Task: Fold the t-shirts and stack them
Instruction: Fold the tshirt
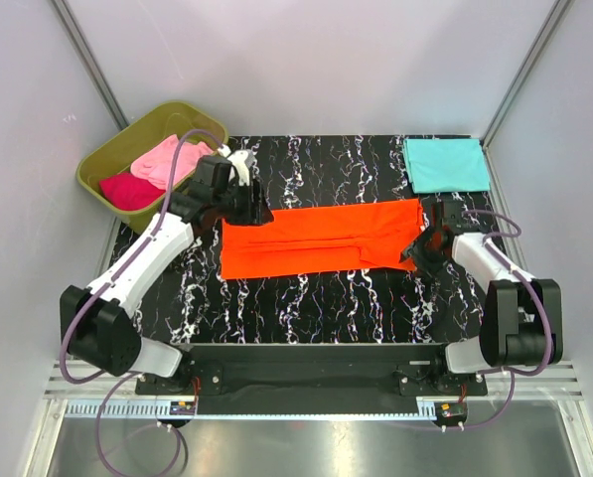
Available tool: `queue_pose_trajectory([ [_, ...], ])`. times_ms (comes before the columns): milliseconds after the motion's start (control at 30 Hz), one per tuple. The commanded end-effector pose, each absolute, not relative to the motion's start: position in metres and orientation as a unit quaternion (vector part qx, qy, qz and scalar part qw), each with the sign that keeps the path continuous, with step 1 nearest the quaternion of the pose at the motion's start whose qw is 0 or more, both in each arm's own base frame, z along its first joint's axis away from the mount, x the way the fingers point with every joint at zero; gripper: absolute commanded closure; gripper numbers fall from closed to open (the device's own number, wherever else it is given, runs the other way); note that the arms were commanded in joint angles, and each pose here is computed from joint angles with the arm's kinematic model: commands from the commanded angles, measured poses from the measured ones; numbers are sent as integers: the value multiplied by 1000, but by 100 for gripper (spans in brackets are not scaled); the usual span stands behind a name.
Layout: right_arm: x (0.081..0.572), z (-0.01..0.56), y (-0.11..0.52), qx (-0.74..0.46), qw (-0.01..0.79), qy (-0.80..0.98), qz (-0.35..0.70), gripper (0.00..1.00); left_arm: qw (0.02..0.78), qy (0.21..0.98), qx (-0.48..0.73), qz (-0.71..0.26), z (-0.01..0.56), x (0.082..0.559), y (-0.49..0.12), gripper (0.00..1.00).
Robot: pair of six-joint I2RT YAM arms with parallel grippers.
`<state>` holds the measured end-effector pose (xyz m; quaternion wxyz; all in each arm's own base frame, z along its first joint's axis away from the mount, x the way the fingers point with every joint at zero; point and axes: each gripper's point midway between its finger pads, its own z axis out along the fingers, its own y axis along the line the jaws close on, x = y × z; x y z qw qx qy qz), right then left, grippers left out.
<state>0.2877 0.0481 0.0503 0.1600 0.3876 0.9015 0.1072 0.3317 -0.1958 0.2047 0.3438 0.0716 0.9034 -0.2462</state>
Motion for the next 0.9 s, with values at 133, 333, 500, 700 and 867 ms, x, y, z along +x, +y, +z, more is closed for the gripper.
queue_pose_trajectory([
  [133, 296, 42, 36, 393, 221, 886, 105, 43, 297, 896, 136, -300, 179, 312, -216, 43],
  [333, 296, 30, 29, 415, 241, 873, 93, 43, 299, 898, 133, -293, 175, 315, -214, 43],
  [500, 302, 22, 26, 415, 248, 871, 89, 44, 298, 900, 130, -292, 174, 316, -213, 43],
  [700, 302, 18, 25, 420, 246, 869, 85, 58, 301, 902, 125, -284, 174, 317, -210, 44],
  [867, 310, 33, 26, 413, 267, 865, 98, 84, 300, 905, 118, -280, 171, 321, -209, 44],
])
